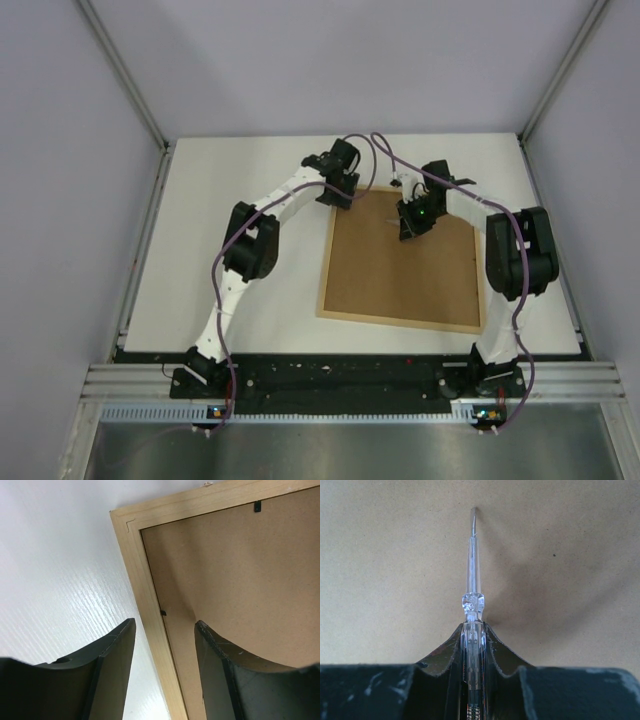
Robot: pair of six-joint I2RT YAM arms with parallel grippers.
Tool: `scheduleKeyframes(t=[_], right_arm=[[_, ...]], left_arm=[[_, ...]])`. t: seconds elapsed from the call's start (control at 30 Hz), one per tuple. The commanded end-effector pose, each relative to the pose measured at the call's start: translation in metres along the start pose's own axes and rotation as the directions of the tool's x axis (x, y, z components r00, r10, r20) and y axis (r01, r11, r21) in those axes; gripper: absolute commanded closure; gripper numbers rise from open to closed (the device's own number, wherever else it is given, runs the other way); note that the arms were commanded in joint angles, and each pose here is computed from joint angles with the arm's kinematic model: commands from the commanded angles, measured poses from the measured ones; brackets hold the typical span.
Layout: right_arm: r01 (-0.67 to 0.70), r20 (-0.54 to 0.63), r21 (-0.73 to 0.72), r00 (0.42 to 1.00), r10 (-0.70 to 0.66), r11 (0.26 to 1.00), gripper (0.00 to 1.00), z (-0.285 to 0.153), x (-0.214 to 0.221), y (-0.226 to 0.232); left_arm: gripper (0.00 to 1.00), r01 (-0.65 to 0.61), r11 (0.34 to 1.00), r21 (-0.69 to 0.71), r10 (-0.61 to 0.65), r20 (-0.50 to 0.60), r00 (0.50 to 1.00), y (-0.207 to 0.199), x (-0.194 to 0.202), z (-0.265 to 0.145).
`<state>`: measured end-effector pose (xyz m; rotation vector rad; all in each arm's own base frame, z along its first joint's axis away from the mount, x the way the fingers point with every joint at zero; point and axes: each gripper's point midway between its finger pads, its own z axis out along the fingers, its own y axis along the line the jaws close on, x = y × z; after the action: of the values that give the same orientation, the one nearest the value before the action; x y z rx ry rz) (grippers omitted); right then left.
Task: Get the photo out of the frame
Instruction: Release the photo frame item from the photo frame.
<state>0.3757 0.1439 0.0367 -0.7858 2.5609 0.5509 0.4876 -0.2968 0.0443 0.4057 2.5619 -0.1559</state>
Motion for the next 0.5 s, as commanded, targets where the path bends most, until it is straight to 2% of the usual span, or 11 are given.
scheduleKeyframes(t=[0.0,0.3,0.47], right_arm=[[0.023,0.037,-0.022,0.999,-0.023,0.999,1.00,0.000,-0.010,0.005],[0.025,0.039,-0.029,0.999,-0.024,0.999,1.00,-0.001,-0.009,0.006],[0.027,0.038,-0.032,0.999,-0.026,0.999,1.00,0.000,-0.009,0.008]], left_arm=[[0.44,-0.030,0.998,-0.046,0.030,0.008,1.000,0.009,-0.003,-0.001],[0.51,-0.023,0.999,-0.049,0.024,0.023,0.999,0.012,-0.007,0.006],[0.60,-0.015,0.999,-0.046,0.016,0.017,1.000,0.014,-0.006,0.010]])
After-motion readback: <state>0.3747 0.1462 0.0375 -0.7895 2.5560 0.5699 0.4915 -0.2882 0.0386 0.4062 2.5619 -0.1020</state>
